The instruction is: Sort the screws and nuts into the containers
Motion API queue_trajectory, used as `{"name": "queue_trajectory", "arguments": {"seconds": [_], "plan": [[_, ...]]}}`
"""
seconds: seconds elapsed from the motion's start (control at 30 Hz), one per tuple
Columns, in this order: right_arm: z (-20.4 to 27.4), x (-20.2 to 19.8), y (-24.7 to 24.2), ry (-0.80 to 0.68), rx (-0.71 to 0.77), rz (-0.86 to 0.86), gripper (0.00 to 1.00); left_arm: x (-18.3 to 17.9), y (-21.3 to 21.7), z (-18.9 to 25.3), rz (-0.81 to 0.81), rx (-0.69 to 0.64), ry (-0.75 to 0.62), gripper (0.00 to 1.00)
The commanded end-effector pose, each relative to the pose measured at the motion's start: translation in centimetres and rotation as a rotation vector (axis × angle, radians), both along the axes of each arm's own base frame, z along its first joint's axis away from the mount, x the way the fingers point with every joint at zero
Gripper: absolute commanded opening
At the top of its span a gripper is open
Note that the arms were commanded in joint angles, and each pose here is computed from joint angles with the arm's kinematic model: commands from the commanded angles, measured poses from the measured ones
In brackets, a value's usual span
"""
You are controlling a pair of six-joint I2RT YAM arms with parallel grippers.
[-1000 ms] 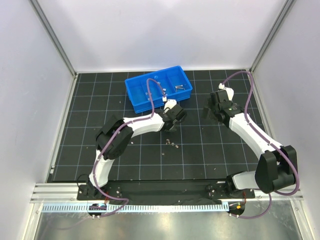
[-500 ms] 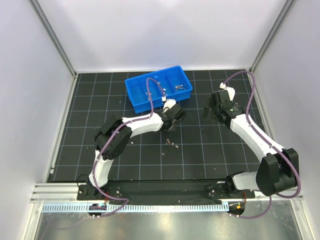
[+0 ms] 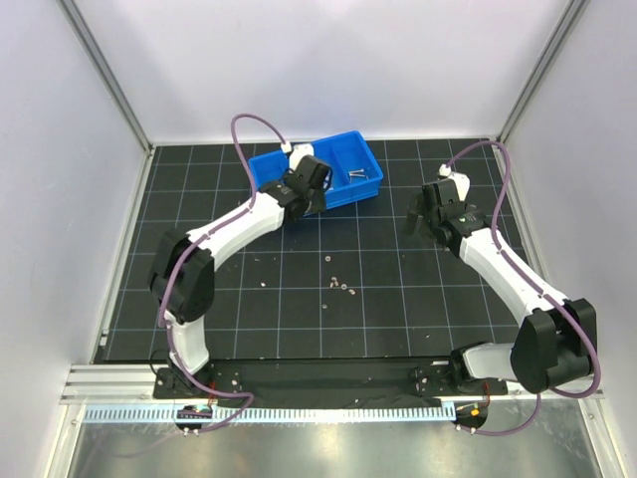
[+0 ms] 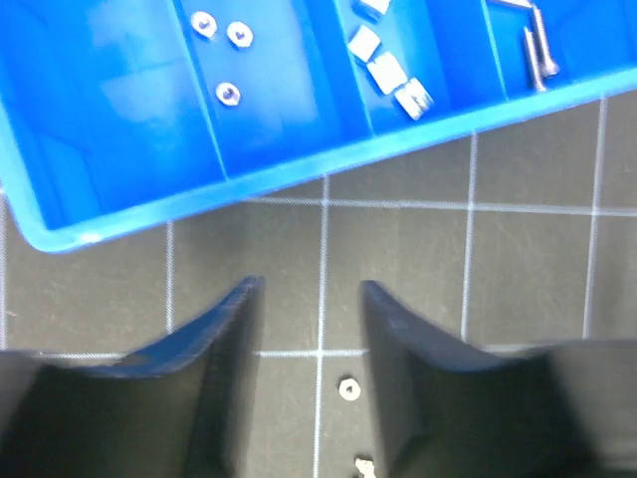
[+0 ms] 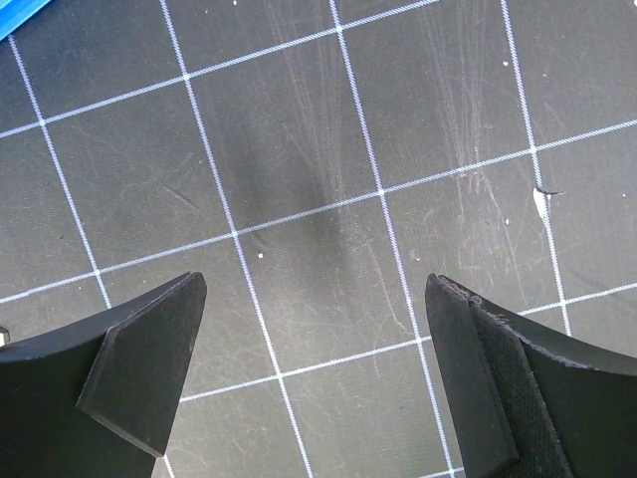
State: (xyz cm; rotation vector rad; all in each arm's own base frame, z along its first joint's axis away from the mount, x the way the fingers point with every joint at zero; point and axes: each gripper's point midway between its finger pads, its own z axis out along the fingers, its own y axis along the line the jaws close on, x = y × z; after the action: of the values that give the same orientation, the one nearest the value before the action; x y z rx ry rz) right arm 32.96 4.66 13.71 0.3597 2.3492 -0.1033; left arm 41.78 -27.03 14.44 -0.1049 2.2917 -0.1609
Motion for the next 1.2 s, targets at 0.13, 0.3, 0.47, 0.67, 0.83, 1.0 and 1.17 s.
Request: {"name": "queue_trajectory", "arguments": {"seconds": [0.13,0.3,0.47,0.67,0.83,1.0,1.17], "plan": [[0.8,0.8,-0.1,-0.029,0.007,-0.018,0.99,-6.3,-4.3,-3.4,-0.151,0.006,0.123,0.6],[0.7,0.8,-0.2,-0.018,-0.005,-0.016,1.0,-7.5,-4.2,-6.8,-0.148,0.063,0.194,0.55],[0.7,0.7,-0.3,-0.023,-0.006,-0.018,0.99,-8.1,-3.7,-9.1,-0.14,0.099,0.238,0.54],[0.4,0.7,-0.3,-0.015,-0.011,-0.02,1.0,-8.6,-4.1,-11.0,-0.176,0.111,0.278,0.54],[0.6,0.7,-0.3,-0.019,-0.011,-0.019,1.0,-9.0,-4.3,-12.1,-0.187,0.118,0.297,0.51],[0.6,0.7,-0.4,-0.019,-0.013,-0.022,1.0,-9.3,-4.0,-12.8,-0.178,0.13,0.311,0.46],[0.5,0.7,-0.3,-0.017,-0.011,-0.02,1.0,-9.2,-3.8,-13.5,-0.179,0.151,0.313,0.43]]}}
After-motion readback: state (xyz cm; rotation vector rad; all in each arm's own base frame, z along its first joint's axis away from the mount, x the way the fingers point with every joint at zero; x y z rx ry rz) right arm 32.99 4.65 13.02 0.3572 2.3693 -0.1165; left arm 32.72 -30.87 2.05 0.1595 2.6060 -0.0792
